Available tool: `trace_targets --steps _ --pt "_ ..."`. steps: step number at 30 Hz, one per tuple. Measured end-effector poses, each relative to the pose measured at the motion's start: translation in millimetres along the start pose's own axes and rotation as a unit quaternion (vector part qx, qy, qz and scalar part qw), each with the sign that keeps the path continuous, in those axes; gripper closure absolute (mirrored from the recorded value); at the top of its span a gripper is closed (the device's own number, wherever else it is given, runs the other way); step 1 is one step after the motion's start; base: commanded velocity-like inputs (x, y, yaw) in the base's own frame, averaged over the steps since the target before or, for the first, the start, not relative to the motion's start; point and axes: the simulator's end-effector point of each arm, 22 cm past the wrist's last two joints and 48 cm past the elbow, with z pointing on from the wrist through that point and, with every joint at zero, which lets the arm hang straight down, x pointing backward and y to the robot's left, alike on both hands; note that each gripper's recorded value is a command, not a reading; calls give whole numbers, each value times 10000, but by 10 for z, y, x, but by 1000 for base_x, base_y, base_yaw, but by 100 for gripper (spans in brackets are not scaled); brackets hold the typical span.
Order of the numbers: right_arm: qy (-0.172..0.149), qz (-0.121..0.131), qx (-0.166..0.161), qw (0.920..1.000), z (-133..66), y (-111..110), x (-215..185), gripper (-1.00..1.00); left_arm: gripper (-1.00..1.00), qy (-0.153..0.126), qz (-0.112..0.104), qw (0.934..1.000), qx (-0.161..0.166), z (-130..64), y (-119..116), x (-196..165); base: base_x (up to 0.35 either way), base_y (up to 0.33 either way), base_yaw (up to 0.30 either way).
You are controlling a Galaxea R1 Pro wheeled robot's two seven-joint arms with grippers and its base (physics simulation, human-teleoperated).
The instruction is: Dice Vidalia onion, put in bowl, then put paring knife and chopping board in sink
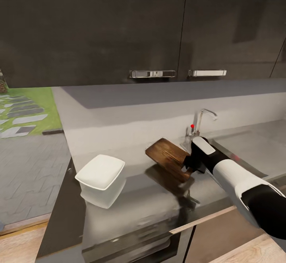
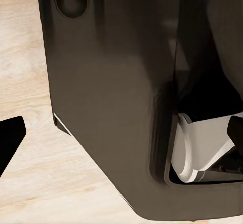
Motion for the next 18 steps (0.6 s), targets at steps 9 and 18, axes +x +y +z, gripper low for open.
trace_targets --steps 9,18 --pt "312 -794 117 9963 -52 -611 -260 100 -100 1 0 10000 0 0 0 1 0 0 0" --pt "84 -765 215 9968 -156 -926 -552 100 -100 2 0 10000 0 0 0 1 0 -19 0"
